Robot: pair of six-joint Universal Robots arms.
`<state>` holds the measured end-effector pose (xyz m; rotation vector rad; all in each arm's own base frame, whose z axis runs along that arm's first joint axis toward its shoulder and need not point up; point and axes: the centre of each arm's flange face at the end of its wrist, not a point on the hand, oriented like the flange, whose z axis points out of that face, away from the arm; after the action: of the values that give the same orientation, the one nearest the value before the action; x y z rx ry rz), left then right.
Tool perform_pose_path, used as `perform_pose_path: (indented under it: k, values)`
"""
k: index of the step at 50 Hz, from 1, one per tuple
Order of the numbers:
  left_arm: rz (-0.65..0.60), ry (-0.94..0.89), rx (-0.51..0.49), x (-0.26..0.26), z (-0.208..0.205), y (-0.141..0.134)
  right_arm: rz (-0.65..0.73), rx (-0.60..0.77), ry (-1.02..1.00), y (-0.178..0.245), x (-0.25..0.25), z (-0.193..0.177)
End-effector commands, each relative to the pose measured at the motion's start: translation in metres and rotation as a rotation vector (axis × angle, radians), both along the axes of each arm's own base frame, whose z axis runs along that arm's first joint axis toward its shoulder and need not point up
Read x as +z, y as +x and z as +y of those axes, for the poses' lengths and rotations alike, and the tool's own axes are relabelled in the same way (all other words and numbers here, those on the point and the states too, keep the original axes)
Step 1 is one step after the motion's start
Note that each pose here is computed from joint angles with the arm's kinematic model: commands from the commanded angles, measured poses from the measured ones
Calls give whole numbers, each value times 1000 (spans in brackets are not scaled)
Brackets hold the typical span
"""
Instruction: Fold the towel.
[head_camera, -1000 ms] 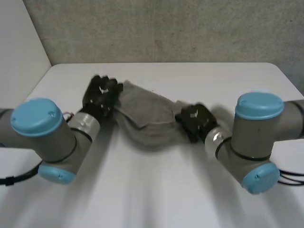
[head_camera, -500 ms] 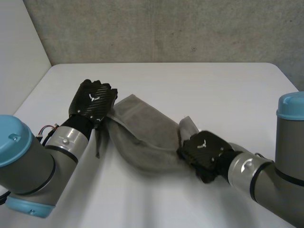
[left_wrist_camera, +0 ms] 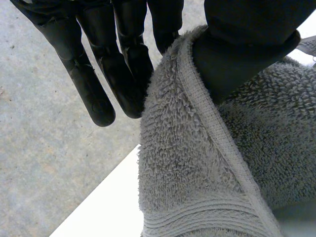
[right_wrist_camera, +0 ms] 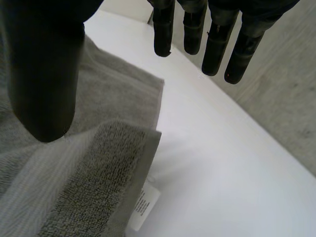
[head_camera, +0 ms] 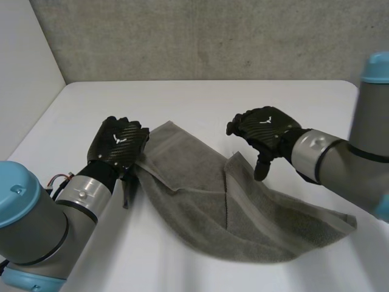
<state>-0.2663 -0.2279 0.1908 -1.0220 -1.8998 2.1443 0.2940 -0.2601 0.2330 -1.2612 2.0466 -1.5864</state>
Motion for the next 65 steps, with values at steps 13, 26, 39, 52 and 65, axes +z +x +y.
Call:
perform_pose_path:
  k: [13,26,39,52,65]
  values:
    - [8,-21,6,5,-1,2,204,33,177,25,-67,-38]
    - [149,-337,53,75,-78,-14,-282,-125,-438,42,67,-88]
    - [388,-698,141,175,-154,-5,-529,-258,-869,-4,140,-83]
    - [230,-321,143,52,-147,-2,-216,-152,-519,-6,34,-89]
    - [-59,51,66,-60,-79,9,153,-124,-163,-38,-81,-56]
